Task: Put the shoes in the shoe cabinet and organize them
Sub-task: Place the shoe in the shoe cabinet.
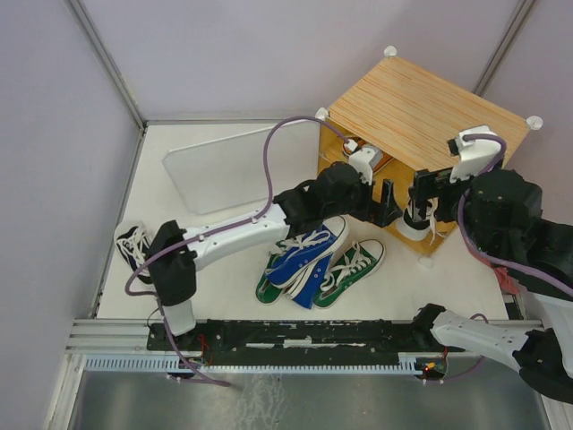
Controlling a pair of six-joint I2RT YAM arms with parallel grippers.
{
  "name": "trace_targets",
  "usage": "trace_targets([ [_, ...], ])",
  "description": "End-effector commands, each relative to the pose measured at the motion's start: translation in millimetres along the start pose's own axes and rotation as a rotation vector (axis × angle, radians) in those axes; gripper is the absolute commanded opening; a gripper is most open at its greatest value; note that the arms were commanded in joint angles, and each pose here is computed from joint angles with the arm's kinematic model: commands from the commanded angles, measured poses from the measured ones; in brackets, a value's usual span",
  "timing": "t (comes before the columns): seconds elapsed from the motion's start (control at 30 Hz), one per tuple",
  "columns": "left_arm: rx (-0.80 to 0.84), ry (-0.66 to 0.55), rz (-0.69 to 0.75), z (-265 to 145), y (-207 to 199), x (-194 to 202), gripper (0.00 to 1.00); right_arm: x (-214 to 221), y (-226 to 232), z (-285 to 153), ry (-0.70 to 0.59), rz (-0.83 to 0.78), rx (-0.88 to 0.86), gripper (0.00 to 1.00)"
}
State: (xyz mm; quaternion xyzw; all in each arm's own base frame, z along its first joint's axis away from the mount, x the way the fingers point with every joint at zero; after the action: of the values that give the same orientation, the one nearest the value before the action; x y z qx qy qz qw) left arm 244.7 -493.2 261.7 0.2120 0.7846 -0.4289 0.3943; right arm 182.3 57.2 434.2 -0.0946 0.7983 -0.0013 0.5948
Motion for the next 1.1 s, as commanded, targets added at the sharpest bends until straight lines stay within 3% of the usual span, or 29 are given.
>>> trace_targets([
  [0.0,-0.016,-0.083,0.100,-54,-4,-22,0.99,31,21,5,0.113,-0.037,-0.104,0.99],
  [0.27,-0.341,-0.131,0.110,-161,64,0,0.99,81,42,23,0.247,-0.063,-0.145,0.97],
  [0.37,-0.485,-0.172,0.076,-202,102,25,0.99,101,37,35,0.286,-0.086,-0.069,0.97],
  [0.47,-0.513,-0.237,0.029,-227,117,36,0.99,116,31,49,0.306,-0.106,0.029,0.96],
  [0.73,-0.528,-0.336,0.014,-257,128,38,0.99,133,27,85,0.250,-0.120,0.202,0.88],
  [1.07,-0.556,-0.348,0.035,-263,137,43,0.99,141,21,105,0.258,-0.175,0.322,0.75],
])
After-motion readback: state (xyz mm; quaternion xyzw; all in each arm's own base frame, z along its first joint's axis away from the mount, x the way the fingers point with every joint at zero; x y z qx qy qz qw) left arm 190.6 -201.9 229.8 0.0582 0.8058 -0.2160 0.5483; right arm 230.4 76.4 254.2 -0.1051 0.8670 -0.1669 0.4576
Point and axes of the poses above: each gripper's point midway between its finger pads, its own z axis out along the fingers, its own y axis along the line the jaws close on, x = y × z, the point moved 2 cm from there along -z, back along the fingers, and after that the axes turned 1 degree about -z, right-handed, at the moved point
